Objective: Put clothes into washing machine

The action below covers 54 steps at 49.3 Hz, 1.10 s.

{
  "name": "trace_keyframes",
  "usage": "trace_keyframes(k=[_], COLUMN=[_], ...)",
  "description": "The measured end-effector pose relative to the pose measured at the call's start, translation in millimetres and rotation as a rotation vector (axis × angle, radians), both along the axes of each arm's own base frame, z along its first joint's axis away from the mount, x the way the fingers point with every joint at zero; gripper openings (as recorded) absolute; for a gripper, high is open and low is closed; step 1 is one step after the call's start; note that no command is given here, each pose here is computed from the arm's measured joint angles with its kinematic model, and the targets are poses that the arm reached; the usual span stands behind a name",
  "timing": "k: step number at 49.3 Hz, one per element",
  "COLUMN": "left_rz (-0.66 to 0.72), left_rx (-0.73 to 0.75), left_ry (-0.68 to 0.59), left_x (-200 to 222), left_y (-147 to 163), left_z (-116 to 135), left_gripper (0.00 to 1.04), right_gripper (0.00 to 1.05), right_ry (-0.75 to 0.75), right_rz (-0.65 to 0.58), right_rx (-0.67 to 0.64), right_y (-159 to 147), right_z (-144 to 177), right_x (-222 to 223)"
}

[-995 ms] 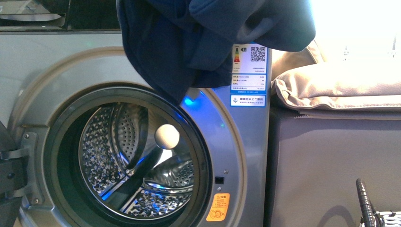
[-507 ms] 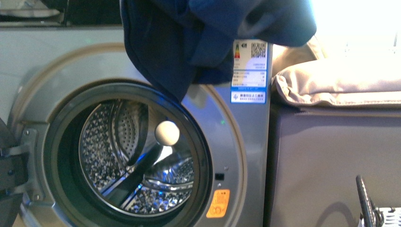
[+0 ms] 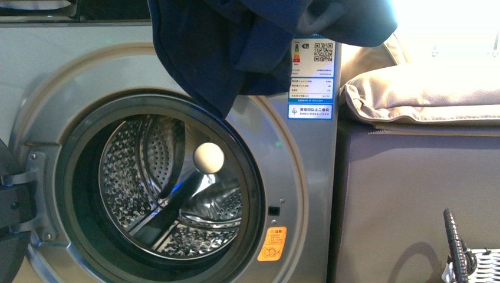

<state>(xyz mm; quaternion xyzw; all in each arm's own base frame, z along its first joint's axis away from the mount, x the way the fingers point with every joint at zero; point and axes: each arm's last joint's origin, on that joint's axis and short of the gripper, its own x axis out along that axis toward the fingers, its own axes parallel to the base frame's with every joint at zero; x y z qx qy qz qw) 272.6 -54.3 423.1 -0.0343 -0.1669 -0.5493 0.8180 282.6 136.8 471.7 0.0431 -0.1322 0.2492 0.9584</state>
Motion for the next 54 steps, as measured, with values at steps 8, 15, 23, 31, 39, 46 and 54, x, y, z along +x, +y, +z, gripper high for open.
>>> trace_keyframes(k=[8,15,23,31,39,46,54], left_rz=[-0.036,-0.078,-0.085,-0.062,-0.050,-0.016,0.099], left_rx=[0.015,0.021,0.004,-0.033,-0.037,-0.008,0.005], left_ry=[-0.015,-0.013,-0.055,-0.114,-0.154,-0.147,-0.127], left_x=[10.9,12.2,6.1,0.5,-3.8,-2.7,10.1], left_y=[-14.8,-29.2,-51.3,-65.7,-77.5,-86.2,-99.8], left_z=[-2.1,-6.3,-6.1,-5.5,-8.0,-12.5,-13.6], left_gripper=[0.98,0.98,0.98,0.98,0.98,0.98,0.98], right_gripper=[0.12,0.12,0.12,0.12,0.12,0.12,0.12], right_ry=[0.000,0.000,0.000,0.000,0.000,0.000,0.001], right_rz=[0.000,0.000,-0.001,-0.002,-0.002,-0.002,-0.010], right_rx=[0.000,0.000,0.000,0.000,0.000,0.000,0.002], right_y=[0.0,0.0,0.0,-0.3,-0.3,-0.3,-0.7], right_z=[0.0,0.0,0.0,0.0,0.0,0.0,0.0], right_x=[0.0,0.0,0.0,0.1,0.1,0.1,0.3])
